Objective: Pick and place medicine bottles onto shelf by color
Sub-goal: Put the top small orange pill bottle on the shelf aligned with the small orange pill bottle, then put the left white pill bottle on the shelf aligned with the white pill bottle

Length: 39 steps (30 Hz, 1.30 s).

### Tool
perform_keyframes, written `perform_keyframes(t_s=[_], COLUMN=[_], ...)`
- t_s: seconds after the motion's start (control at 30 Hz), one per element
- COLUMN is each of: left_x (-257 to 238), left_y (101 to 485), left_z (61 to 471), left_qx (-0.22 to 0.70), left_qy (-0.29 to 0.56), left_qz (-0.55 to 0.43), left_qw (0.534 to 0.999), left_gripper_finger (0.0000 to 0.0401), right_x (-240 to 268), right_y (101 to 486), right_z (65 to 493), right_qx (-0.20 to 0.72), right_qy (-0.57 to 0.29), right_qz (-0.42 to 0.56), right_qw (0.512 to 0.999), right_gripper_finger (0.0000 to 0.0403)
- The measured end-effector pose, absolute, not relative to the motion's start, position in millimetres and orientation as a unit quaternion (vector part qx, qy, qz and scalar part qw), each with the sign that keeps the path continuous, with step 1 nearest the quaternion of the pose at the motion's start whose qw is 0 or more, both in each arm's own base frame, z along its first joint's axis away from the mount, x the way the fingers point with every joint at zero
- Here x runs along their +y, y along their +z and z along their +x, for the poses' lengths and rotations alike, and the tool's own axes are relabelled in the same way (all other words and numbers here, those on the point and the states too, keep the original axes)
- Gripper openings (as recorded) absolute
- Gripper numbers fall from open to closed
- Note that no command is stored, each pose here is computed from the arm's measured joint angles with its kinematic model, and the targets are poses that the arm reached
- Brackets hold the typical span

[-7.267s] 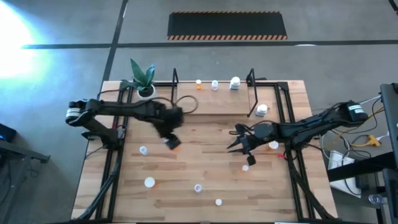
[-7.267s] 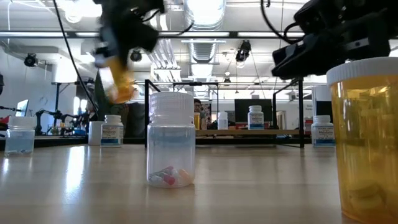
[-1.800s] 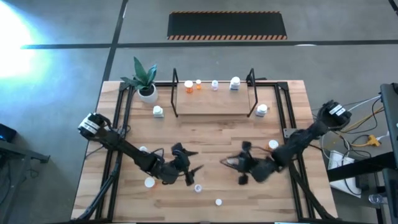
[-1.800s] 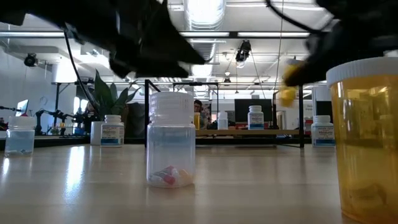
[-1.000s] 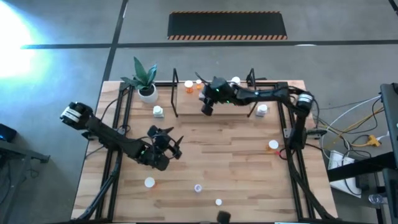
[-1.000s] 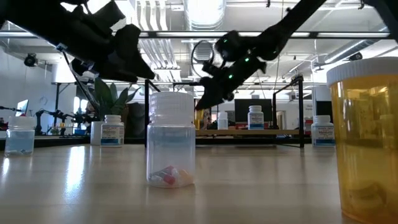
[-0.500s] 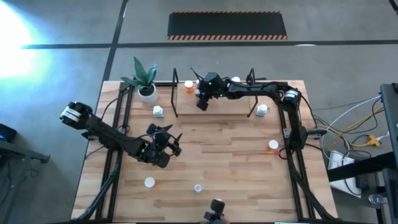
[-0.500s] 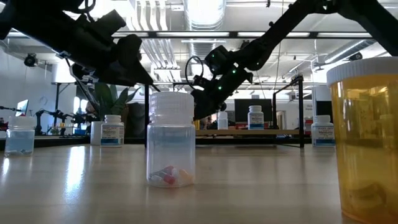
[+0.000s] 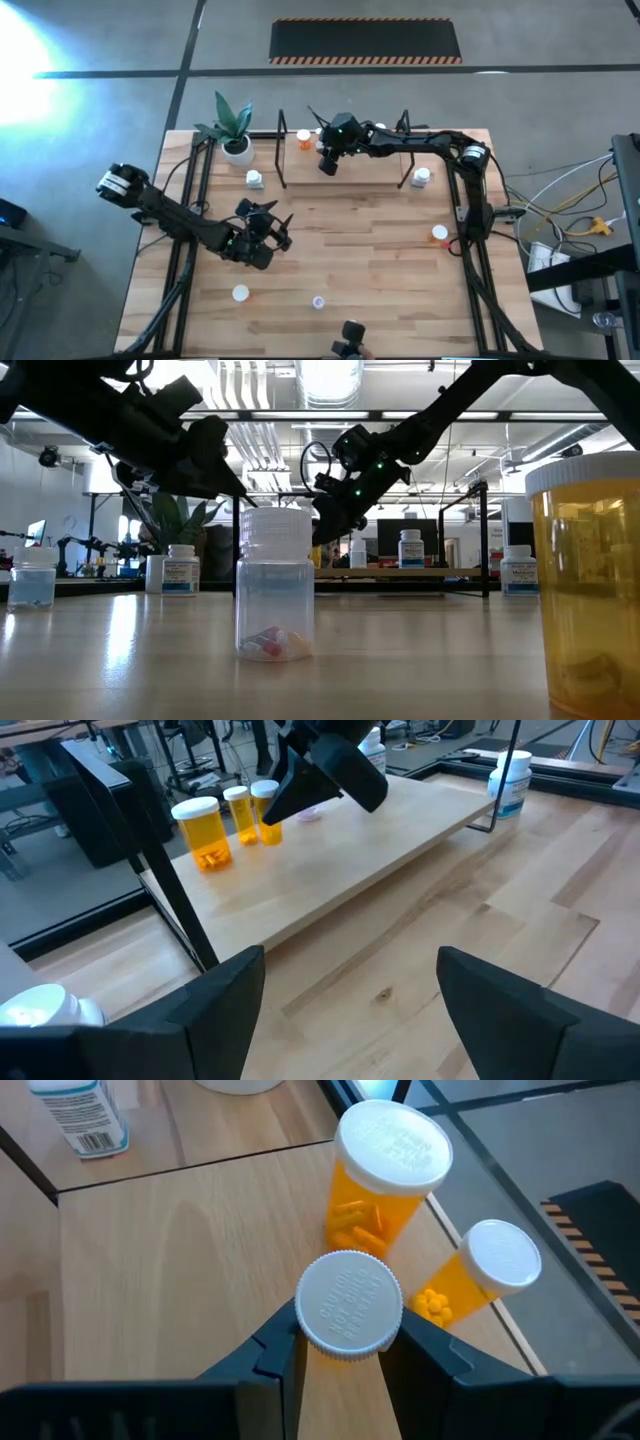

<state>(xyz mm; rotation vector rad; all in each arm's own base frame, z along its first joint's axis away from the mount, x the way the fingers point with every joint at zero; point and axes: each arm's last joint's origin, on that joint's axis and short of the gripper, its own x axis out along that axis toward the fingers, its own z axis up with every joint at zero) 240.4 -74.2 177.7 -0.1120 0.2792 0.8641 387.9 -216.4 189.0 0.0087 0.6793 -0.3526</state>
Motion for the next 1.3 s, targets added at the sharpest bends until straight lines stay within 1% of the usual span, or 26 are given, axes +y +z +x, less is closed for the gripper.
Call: perform_keyframes(t_s=[0.27, 0.6, 0.67, 0.87, 0.97, 1.1, 1.3], left_x=[-74, -74, -74, -74, -74, -74, -74], left_y=[178, 178, 178, 178, 178, 178, 178], left_z=[241, 241, 241, 241, 241, 241, 241], left_qx=[0.135, 0.133, 0.134, 0.133, 0.134, 0.133, 0.138], left_qy=[0.416, 0.415, 0.415, 0.415, 0.415, 0.415, 0.414], left_qz=[-0.055, -0.058, -0.057, -0.058, -0.058, -0.058, -0.049], left_qw=[0.897, 0.898, 0.898, 0.898, 0.898, 0.898, 0.898], left_gripper_finger=[0.0278, 0.0278, 0.0278, 0.0278, 0.0278, 0.0278, 0.0278], right_x=[-217, -216, -217, -218, -218, -215, -206], right_y=[178, 179, 179, 179, 181, 197, 224], right_z=[389, 390, 389, 389, 387, 383, 366], right_qx=[0.343, 0.339, 0.340, 0.342, 0.345, 0.340, 0.369], right_qy=[-0.167, -0.151, -0.151, -0.150, -0.146, -0.142, -0.131], right_qz=[0.010, 0.007, 0.006, -0.005, -0.016, -0.034, -0.043], right_qw=[0.924, 0.928, 0.928, 0.928, 0.927, 0.929, 0.919], right_gripper_finger=[0.0103, 0.0107, 0.0120, 0.0188, 0.0211, 0.0220, 0.0214])
